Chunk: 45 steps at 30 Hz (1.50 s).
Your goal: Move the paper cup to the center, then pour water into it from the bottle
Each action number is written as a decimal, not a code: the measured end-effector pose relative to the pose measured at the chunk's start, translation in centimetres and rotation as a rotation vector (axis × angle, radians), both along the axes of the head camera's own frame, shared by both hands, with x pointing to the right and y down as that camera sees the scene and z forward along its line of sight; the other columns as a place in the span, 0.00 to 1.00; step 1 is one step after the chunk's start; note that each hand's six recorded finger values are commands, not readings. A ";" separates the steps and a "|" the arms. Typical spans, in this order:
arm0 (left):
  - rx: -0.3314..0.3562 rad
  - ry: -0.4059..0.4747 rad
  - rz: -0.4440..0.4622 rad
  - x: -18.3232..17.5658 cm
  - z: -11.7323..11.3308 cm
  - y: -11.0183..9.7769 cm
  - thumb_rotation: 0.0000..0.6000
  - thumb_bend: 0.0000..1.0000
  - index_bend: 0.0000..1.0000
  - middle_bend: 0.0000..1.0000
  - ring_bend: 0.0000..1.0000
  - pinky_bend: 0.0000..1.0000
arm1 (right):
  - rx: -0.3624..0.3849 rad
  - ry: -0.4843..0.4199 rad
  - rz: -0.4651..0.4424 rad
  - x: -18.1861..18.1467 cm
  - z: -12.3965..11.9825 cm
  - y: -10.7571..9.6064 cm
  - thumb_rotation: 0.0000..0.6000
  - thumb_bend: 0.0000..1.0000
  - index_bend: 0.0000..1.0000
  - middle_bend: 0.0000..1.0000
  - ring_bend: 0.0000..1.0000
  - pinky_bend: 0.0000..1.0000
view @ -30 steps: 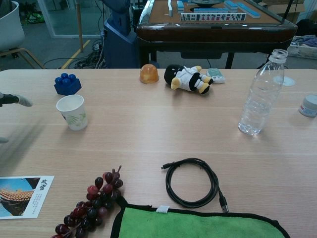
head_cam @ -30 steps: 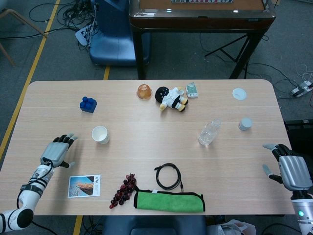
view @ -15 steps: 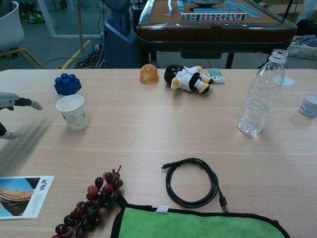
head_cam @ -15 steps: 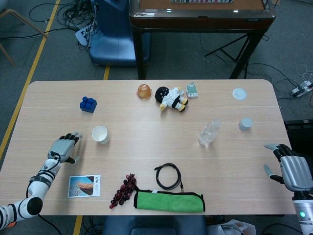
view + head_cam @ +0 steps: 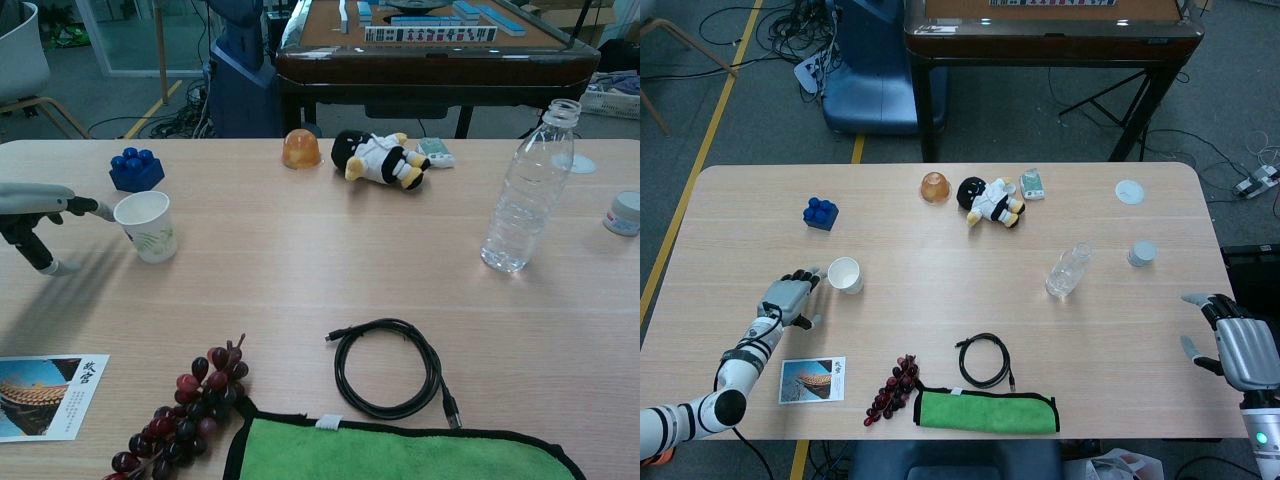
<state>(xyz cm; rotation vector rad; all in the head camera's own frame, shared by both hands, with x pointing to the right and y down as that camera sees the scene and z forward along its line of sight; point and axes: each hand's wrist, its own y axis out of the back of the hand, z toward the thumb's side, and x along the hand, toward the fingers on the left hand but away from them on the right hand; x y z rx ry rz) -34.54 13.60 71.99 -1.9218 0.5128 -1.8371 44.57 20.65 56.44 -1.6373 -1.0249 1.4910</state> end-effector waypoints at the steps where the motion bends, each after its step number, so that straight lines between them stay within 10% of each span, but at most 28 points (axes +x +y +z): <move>1: 0.000 0.003 0.002 0.2 0.0 -0.1 1.00 0.33 0.01 0.00 0.00 0.09 | 0.000 -0.001 0.001 0.0 0.0 0.0 1.00 0.34 0.28 0.29 0.22 0.40; 45: 0.035 0.111 0.202 11.5 1.9 0.1 1.00 0.32 0.00 0.00 0.00 0.02 | 0.011 -0.030 -0.006 -0.2 -0.9 0.1 1.00 0.34 0.28 0.29 0.22 0.40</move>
